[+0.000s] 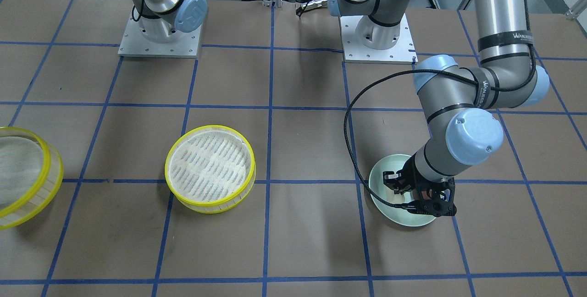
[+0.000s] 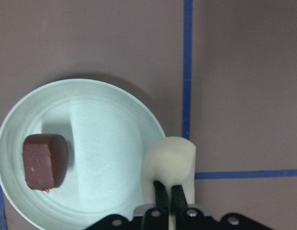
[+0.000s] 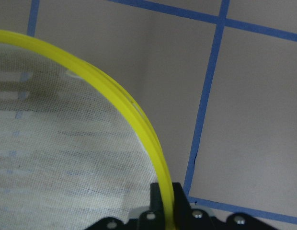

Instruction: Stack buns with steamer

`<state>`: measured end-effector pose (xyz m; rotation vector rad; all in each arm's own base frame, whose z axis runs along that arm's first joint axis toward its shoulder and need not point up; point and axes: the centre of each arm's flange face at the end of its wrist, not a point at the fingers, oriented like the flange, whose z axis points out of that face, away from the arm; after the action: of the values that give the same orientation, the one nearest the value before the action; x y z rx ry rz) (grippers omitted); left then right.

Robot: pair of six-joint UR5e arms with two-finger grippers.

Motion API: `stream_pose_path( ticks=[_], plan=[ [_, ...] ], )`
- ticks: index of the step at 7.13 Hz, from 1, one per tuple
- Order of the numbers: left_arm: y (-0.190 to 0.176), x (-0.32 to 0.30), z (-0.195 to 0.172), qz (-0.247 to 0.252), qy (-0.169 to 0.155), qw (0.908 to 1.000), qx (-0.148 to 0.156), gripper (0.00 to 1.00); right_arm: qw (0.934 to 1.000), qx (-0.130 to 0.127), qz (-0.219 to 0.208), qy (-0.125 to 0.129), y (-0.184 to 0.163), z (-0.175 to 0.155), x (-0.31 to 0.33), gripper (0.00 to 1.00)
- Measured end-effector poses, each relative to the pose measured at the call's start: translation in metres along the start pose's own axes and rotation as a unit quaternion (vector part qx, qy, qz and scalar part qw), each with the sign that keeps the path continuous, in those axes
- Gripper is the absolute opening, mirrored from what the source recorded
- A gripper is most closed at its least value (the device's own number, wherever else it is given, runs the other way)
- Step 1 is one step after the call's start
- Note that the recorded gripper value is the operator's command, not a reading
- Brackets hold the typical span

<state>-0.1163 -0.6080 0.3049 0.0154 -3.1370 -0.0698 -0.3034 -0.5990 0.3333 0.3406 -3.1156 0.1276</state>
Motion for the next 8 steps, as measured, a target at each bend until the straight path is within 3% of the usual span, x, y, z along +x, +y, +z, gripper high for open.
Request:
stream_pose_path(
  ticks=[3, 5, 8],
  plan=[
    [0.048, 0.141, -0.033, -0.095, 0.012, 0.9950, 0.028, 0.00, 0.9999, -0.008, -0.010, -0.007, 0.005, -0.034, -0.033, 0.00],
    [0.073, 0.224, -0.017, -0.132, 0.053, 0.9893, 0.035, 0.00, 0.9999, -0.010, -0.004, -0.008, 0.007, -0.044, -0.064, 0.00],
    [0.093, 0.303, 0.037, -0.133, 0.085, 0.9872, 0.023, 0.00, 0.9988, -0.011, 0.048, -0.007, 0.011, -0.053, -0.105, 0.00]
  ],
)
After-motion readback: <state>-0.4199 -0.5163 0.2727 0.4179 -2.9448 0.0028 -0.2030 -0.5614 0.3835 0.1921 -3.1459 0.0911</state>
